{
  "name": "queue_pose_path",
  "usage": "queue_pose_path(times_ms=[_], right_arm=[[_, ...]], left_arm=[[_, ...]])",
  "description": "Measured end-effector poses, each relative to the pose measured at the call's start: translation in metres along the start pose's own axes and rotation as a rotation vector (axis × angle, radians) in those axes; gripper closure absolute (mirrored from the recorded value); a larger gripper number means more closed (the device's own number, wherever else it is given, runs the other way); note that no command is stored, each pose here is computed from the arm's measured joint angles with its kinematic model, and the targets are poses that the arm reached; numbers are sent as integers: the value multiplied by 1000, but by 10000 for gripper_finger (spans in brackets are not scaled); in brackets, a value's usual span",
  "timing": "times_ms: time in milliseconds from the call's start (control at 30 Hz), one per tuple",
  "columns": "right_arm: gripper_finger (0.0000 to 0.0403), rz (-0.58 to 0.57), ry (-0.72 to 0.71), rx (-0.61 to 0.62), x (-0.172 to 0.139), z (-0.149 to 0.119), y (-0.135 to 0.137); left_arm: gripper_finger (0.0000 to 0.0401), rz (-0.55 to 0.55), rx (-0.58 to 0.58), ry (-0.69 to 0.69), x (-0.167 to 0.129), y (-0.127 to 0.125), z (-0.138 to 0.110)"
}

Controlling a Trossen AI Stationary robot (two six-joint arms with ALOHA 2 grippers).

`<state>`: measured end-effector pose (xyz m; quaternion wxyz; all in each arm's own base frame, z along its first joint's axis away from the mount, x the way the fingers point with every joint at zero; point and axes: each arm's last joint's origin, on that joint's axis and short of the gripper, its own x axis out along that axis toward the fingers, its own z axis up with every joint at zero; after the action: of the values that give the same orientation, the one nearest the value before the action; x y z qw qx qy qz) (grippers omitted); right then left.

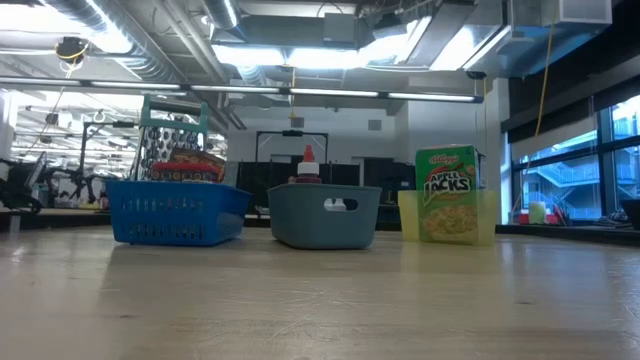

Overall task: Pick & Place Kitchen Items
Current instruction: Put the yellow food coloring bottle into the gray bin

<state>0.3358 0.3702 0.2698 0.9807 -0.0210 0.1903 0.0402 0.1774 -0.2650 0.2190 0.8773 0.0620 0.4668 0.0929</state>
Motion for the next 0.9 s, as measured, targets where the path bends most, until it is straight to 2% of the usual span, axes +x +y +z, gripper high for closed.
queue_pose_path(times_ms=[167, 333, 433, 533, 633, 767, 900], right_arm=[[163, -187, -100, -132, -17, 0, 13], [163, -512, -156, -331, -42, -5, 24], [163, -702, -138, -490, -57, -8, 30], [162, -706, -76, -694, -67, -9, 35], [162, -714, -53, -763, -74, -3, 32], [162, -717, -57, -748, -95, 15, 12], [162, -706, -90, -655, -126, 25, -23]], left_arm=[[283, 22, 28, -17, 6, 14, 39], [282, 53, -19, -88, 4, 31, 82], [283, 78, 1, -132, 0, 42, 106], [283, 81, 34, -147, -3, 55, 127], [281, 79, 47, -136, 0, 72, 146], [283, 102, 70, -105, 12, 102, 167], [283, 123, 97, -60, 27, 134, 180]])
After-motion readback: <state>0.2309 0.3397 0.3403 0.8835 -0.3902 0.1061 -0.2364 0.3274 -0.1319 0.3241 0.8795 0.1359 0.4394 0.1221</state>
